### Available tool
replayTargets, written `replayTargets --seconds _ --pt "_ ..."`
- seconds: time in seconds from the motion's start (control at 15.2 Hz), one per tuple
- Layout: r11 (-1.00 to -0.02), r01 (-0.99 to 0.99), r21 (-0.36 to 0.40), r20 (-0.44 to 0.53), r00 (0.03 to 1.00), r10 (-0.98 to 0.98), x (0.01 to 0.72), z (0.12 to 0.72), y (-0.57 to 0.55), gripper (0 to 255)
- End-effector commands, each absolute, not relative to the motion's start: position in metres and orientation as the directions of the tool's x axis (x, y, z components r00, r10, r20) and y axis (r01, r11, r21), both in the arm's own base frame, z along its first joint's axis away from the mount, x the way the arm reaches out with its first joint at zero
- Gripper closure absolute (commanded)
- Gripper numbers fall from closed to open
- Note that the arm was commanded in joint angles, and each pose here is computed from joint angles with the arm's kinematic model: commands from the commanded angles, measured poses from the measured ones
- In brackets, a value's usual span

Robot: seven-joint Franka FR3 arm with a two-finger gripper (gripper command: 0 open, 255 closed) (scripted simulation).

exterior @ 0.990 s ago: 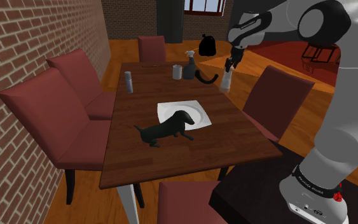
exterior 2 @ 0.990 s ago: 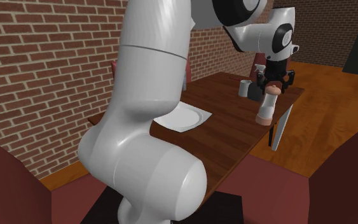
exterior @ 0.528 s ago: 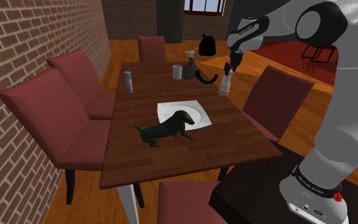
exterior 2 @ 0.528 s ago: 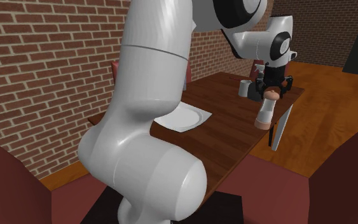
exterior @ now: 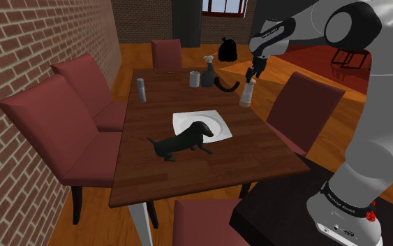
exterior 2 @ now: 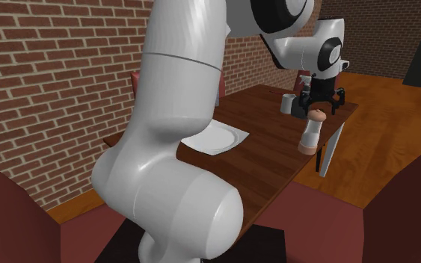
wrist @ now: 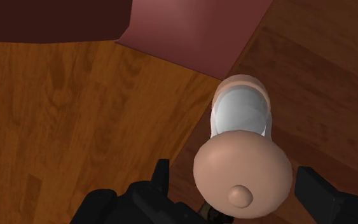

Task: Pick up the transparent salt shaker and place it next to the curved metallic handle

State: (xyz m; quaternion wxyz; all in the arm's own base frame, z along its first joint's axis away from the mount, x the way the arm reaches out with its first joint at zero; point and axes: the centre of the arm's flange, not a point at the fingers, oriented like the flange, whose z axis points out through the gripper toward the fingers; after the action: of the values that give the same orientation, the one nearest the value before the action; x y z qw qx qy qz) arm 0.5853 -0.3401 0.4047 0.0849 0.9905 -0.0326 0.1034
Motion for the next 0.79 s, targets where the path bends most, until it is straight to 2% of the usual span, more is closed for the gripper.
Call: replayTargets --seconds 0.0,0.33,0.73 --pt "-0.983 -0.082 0.162 0.21 0.976 -0.047 0.585 0.405 -0.34 0" --pt "-0.983 -0.082 0.162 0.21 0.976 -0.047 0.575 0.453 -0.331 0" --pt "-0.983 -0.082 0.162 0.21 0.976 -0.047 0.575 0.453 -0.331 0"
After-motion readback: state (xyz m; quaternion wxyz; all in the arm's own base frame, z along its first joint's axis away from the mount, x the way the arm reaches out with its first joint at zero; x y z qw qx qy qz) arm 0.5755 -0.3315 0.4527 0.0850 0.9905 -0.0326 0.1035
